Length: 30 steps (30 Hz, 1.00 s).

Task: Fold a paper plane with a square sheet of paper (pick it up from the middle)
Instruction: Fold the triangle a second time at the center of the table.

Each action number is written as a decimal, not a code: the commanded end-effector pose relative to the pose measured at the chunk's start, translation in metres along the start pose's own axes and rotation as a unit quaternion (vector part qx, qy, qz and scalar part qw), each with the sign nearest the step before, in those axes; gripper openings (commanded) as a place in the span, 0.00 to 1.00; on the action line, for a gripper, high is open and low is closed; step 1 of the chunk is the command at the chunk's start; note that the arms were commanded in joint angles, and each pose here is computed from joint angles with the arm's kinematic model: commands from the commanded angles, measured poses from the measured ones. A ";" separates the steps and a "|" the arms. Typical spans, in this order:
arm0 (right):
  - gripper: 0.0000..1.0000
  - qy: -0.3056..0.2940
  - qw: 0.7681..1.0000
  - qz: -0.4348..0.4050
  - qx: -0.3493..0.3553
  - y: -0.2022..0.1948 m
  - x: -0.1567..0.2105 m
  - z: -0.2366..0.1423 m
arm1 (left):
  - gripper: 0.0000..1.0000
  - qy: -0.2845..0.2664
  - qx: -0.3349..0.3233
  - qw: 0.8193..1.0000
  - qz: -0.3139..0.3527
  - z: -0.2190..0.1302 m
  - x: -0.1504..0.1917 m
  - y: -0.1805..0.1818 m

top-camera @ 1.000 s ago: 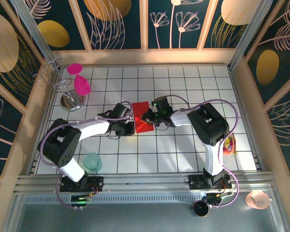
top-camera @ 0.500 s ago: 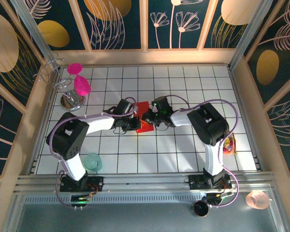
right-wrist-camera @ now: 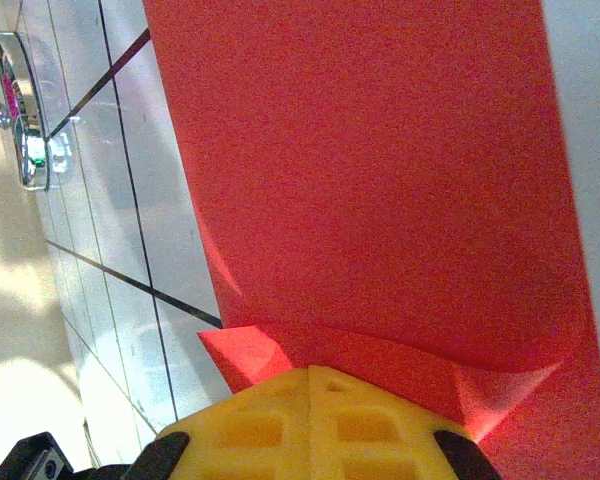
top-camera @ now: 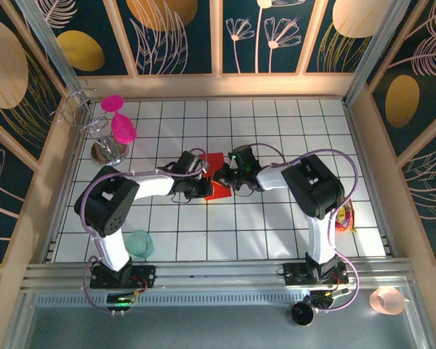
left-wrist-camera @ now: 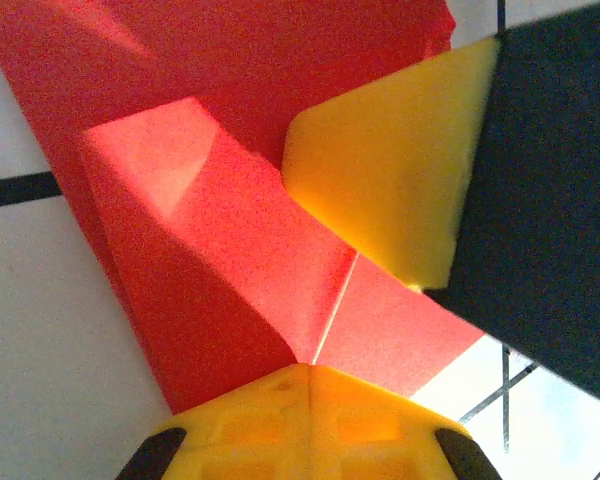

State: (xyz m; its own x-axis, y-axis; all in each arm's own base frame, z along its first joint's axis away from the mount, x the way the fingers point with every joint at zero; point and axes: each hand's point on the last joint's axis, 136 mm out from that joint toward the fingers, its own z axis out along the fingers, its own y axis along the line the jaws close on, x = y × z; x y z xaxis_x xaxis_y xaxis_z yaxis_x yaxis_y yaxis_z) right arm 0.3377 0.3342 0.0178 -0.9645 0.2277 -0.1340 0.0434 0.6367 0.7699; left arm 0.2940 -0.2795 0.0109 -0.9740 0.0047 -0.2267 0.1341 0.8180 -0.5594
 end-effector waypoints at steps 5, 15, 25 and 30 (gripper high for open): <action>0.00 0.040 0.989 0.062 0.128 -0.088 0.032 0.002 | 0.00 0.096 -0.085 0.992 -0.018 -0.013 0.080 0.056; 0.00 0.038 0.989 0.063 0.126 -0.088 0.032 0.002 | 0.00 -0.008 -0.005 1.000 0.003 -0.041 0.019 -0.006; 0.00 0.035 0.991 0.061 0.112 -0.081 0.030 0.003 | 0.00 -0.042 -0.001 0.999 -0.023 -0.028 -0.014 -0.015; 0.00 0.032 0.993 0.055 0.099 -0.072 0.025 0.003 | 0.00 -0.019 -0.046 0.998 -0.043 -0.009 -0.001 0.012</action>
State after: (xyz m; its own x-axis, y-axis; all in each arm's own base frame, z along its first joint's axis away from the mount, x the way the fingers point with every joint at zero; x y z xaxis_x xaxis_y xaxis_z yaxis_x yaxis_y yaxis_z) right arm 0.3366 0.3352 0.0185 -0.9659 0.2256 -0.1267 0.0437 0.6248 0.7796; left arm 0.2992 -0.2707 0.0277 -0.9663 -0.0726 -0.2470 0.0768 0.8345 -0.5457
